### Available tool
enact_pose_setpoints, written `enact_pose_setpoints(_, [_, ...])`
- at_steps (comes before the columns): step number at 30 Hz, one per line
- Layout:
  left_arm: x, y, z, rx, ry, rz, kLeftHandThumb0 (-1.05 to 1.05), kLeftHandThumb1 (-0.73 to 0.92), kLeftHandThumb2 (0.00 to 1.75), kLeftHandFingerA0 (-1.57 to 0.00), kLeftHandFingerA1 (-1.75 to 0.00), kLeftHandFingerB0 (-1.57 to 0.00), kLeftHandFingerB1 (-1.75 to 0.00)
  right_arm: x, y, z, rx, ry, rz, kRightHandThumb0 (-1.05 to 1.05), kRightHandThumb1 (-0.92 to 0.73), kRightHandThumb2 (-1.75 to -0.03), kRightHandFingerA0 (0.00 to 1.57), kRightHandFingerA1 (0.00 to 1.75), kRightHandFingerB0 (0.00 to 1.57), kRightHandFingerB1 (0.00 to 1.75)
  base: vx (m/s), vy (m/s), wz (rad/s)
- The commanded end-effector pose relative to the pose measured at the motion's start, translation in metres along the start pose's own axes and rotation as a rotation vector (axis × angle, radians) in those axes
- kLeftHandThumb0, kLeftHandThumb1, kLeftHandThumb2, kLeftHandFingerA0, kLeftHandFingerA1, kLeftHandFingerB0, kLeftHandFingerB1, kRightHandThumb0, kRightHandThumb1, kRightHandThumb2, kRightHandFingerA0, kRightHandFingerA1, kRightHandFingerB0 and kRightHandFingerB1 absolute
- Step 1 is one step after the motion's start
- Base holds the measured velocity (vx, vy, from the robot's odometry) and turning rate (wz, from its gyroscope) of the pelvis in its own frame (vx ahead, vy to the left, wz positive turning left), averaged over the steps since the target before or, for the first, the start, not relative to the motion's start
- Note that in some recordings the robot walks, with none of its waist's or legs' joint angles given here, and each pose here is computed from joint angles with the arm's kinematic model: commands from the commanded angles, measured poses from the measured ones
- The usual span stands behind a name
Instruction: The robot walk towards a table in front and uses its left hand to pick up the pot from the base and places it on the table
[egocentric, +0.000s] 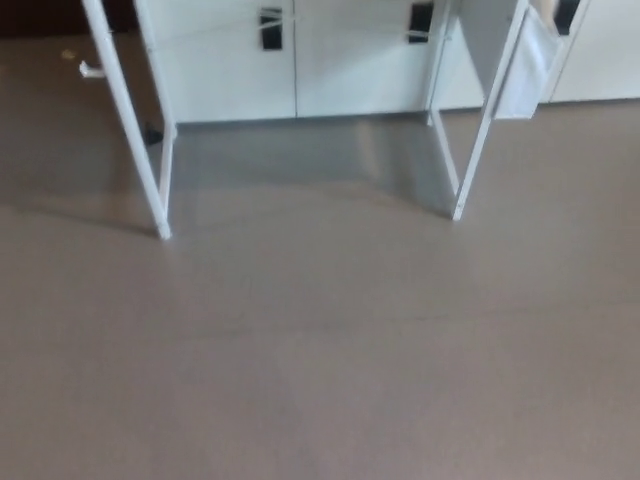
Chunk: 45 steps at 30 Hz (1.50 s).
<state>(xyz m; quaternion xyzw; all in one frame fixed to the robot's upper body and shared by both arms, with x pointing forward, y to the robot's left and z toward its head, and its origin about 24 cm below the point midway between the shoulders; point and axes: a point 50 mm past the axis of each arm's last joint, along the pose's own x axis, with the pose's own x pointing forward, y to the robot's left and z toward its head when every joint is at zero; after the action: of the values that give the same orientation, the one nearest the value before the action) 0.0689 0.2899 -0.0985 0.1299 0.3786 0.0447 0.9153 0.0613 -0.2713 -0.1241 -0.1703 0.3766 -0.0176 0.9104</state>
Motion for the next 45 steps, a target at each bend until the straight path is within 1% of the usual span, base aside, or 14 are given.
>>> enact_pose_setpoints(1, [-0.0061, 0.0010, -0.0048, 0.064, 0.001, 0.012, -0.33, 0.56, 0.57, -0.52, -0.59, -0.36, -0.48, -0.0062, -0.0064, -0.0057, -0.001, -0.003, -0.025, -1.05, -0.82, -0.67, 0.01, 1.33, 0.00, 0.45, 0.31, 0.090, 0.10])
enact_pose_setpoints(3, [-0.0057, 0.0018, -0.0047, 0.067, -0.001, 0.015, -0.34, 0.55, 0.56, -0.52, -0.59, -0.37, -0.49, -0.0061, -0.0058, -0.0057, 0.008, 0.000, -0.025, -1.05, -0.81, -0.68, 0.03, 1.31, 0.00, 0.42, 0.31, 0.043, 0.08])
enact_pose_setpoints(6, [-0.0049, 0.0024, -0.0050, 0.065, 0.002, 0.024, -0.33, 0.56, 0.56, -0.54, -0.60, -0.38, -0.49, -0.0069, -0.0048, -0.0060, 0.018, 0.001, -0.025, -1.05, -0.77, -0.73, 0.00, 1.51, 0.00, 0.37, 0.36, -0.029, 0.15])
enact_pose_setpoints(7, [-0.0056, 0.0021, -0.0043, 0.069, 0.000, 0.021, -0.32, 0.56, 0.56, -0.53, -0.59, -0.37, -0.49, -0.0071, -0.0047, -0.0067, 0.019, 0.004, -0.028, -1.05, -0.81, -0.68, 0.03, 1.31, 0.00, 0.38, 0.42, -0.099, 0.24])
enact_pose_setpoints(9, [-0.0068, 0.0018, -0.0037, 0.071, -0.001, 0.018, -0.33, 0.56, 0.56, -0.53, -0.60, -0.37, -0.49, -0.0073, -0.0047, -0.0079, 0.020, 0.009, -0.030, -1.05, -0.81, -0.68, 0.02, 1.30, 0.00, 0.36, 0.45, -0.146, -0.11])
enact_pose_setpoints(12, [-0.0078, 0.0022, -0.0050, 0.076, -0.003, 0.017, -0.34, 0.56, 0.56, -0.54, -0.60, -0.38, -0.50, -0.0082, -0.0042, -0.0099, 0.026, 0.015, -0.029, -1.05, -0.81, -0.67, 0.03, 1.31, 0.00, 0.36, 0.51, -0.035, 0.38])
enact_pose_setpoints(15, [-0.0078, 0.0028, -0.0049, 0.060, 0.003, 0.005, -0.35, 0.57, 0.57, -0.51, -0.61, -0.35, -0.49, -0.0083, -0.0039, -0.0108, 0.017, 0.020, -0.030, -1.05, -0.77, -0.70, 0.00, 1.45, 0.00, 0.36, 0.34, -0.075, -0.02])
enact_pose_setpoints(21, [-0.0068, 0.0032, -0.0070, 0.033, 0.027, 0.005, -0.36, 0.58, 0.57, -0.38, -0.56, -0.31, -0.46, -0.0090, -0.0030, -0.0123, 0.020, 0.026, -0.036, -1.05, -0.81, -0.66, 0.01, 1.35, 0.00, 0.42, 0.19, 0.014, -0.11])
enact_pose_setpoints(22, [-0.0067, 0.0037, -0.0079, 0.031, 0.032, 0.014, -0.41, 0.52, 0.69, -0.36, -0.58, -0.28, -0.50, -0.0097, -0.0026, -0.0130, 0.015, 0.029, -0.032, -1.05, -0.83, -0.67, 0.00, 1.32, 0.00, 0.39, 0.24, 0.131, -0.07])
enact_pose_setpoints(24, [-0.0065, 0.0043, -0.0086, 0.019, 0.036, 0.015, -0.39, 0.53, 0.68, -0.33, -0.57, -0.26, -0.49, -0.0102, -0.0023, -0.0130, 0.012, 0.027, -0.031, -1.05, -0.80, -0.63, 0.00, 1.34, 0.00, 0.37, 0.31, 0.157, -0.08])
enact_pose_setpoints(34, [-0.0050, 0.0079, -0.0101, -0.011, 0.054, 0.034, -0.34, 0.54, 0.66, -0.33, -0.55, -0.24, -0.47, -0.0092, 0.0001, -0.0131, 0.027, 0.035, -0.029, -1.05, -0.79, -0.66, 0.01, 1.35, 0.00, 0.40, 0.24, 0.091, 0.01])
enact_pose_setpoints(35, [-0.0054, 0.0078, -0.0101, -0.006, 0.052, 0.034, -0.24, 0.40, 0.86, -0.28, -0.59, -0.19, -0.54, -0.0095, 0.0003, -0.0131, 0.024, 0.034, -0.029, -1.05, -0.79, -0.66, 0.00, 1.48, 0.00, 0.38, 0.21, -0.107, 0.10])
enact_pose_setpoints(40, [-0.0058, 0.0088, -0.0110, -0.014, 0.051, 0.039, -0.25, 0.40, 0.86, -0.28, -0.59, -0.19, -0.53, -0.0102, 0.0013, -0.0134, 0.030, 0.031, -0.021, -1.05, -0.80, -0.66, 0.00, 1.30, 0.00, 0.38, 0.29, -0.239, 0.03])
enact_pose_setpoints(45, [-0.0038, 0.0093, -0.0098, -0.004, 0.058, 0.044, -0.25, 0.41, 0.87, -0.29, -0.60, -0.19, -0.53, -0.0080, 0.0009, -0.0120, 0.012, 0.033, -0.027, -1.05, -0.79, -0.68, 0.00, 1.47, 0.00, 0.42, 0.24, -0.116, 0.12])
